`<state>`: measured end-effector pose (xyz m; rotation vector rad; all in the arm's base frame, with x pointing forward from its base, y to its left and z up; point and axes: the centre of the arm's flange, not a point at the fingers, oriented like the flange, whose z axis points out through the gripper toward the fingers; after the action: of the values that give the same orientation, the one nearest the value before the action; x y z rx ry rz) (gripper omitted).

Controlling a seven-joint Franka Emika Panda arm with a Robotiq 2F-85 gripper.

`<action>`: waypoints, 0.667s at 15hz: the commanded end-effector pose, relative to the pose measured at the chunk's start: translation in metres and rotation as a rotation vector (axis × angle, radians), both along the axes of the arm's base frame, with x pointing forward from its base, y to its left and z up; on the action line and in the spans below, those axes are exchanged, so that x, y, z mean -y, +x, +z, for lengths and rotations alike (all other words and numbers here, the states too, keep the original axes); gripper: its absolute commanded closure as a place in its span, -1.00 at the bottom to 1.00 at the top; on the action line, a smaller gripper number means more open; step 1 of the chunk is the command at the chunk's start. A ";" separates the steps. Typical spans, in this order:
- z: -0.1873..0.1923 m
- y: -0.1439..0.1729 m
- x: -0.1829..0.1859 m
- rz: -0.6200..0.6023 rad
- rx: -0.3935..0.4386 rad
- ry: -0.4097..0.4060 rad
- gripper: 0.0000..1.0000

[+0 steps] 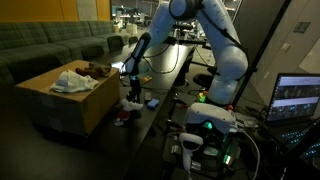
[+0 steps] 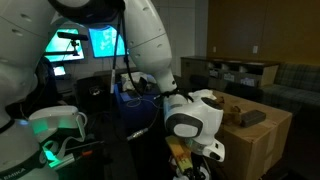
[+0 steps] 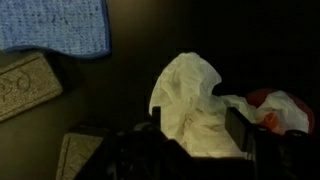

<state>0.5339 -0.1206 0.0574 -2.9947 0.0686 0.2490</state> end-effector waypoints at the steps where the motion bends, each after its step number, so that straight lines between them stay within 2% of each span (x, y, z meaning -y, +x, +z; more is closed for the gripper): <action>1: 0.039 -0.019 0.005 -0.018 0.048 -0.032 -0.99; 6: 0.064 -0.056 0.015 -0.079 0.046 -0.051 -1.00; 10: 0.066 -0.089 0.026 -0.218 0.029 -0.075 -1.00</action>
<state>0.4754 -0.1449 0.1086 -3.0289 0.2561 0.2134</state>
